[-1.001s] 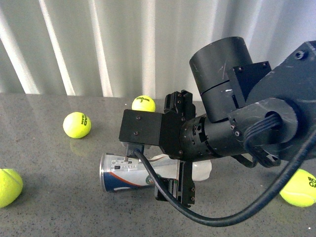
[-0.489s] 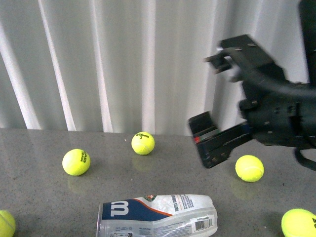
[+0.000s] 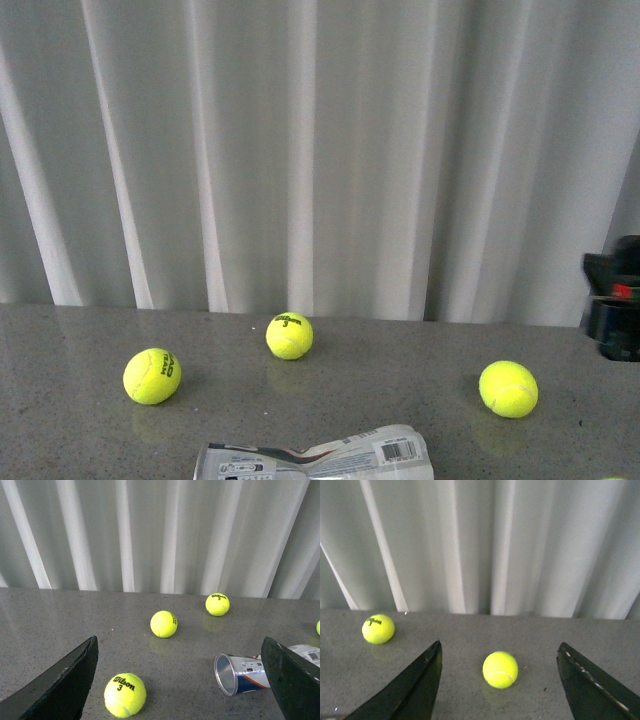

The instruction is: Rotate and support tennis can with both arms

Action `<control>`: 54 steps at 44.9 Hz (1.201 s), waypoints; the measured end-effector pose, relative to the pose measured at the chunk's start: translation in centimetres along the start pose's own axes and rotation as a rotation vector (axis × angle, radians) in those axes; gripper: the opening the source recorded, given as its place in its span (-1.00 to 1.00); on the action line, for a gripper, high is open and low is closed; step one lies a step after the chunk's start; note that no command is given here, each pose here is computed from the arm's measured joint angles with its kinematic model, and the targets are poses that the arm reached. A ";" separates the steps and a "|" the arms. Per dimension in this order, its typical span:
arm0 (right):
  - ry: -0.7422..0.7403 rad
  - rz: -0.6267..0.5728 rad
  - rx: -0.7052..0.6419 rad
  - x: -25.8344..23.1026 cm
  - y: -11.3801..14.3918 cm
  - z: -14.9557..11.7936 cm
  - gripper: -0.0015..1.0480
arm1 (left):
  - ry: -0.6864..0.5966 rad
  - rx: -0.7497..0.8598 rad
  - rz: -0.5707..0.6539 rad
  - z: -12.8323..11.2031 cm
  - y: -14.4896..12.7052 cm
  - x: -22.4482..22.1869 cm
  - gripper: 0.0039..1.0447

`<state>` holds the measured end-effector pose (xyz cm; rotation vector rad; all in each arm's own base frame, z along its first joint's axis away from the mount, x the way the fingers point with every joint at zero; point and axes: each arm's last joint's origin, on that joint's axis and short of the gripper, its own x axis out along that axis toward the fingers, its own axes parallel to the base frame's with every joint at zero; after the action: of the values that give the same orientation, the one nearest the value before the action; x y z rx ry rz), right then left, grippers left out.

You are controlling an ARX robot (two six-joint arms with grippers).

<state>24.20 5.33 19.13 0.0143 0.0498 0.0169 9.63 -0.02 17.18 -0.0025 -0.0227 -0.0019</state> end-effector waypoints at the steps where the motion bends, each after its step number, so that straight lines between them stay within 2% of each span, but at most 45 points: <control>1: -0.017 -0.003 0.000 -0.4 -0.3 0.0 0.24 | 0.000 0.000 0.000 0.0 0.0 0.0 0.88; 9: -0.038 -0.012 -0.012 -3.6 -2.3 -0.9 -0.50 | 0.000 0.000 0.000 0.0 0.0 0.0 0.88; 16: -0.036 -0.009 -0.013 -5.2 -3.1 -1.5 -0.93 | 0.000 0.000 0.000 0.0 0.0 0.0 0.88; 29: -0.051 0.011 -0.015 -8.1 -4.6 -2.7 -0.93 | 0.000 0.000 0.000 0.0 0.0 0.0 0.88; 35: -0.028 -0.020 -0.014 -8.8 -5.2 -3.4 -0.93 | 0.000 0.000 0.000 0.0 0.0 0.0 0.88; 54: -0.046 -0.016 -0.014 -11.0 -5.2 -3.1 -0.93 | -0.001 0.000 0.000 0.0 0.0 0.0 0.88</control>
<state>13.11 0.03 16.55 0.0006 0.0036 0.0008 9.62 -0.02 17.18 -0.0021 -0.0235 -0.0019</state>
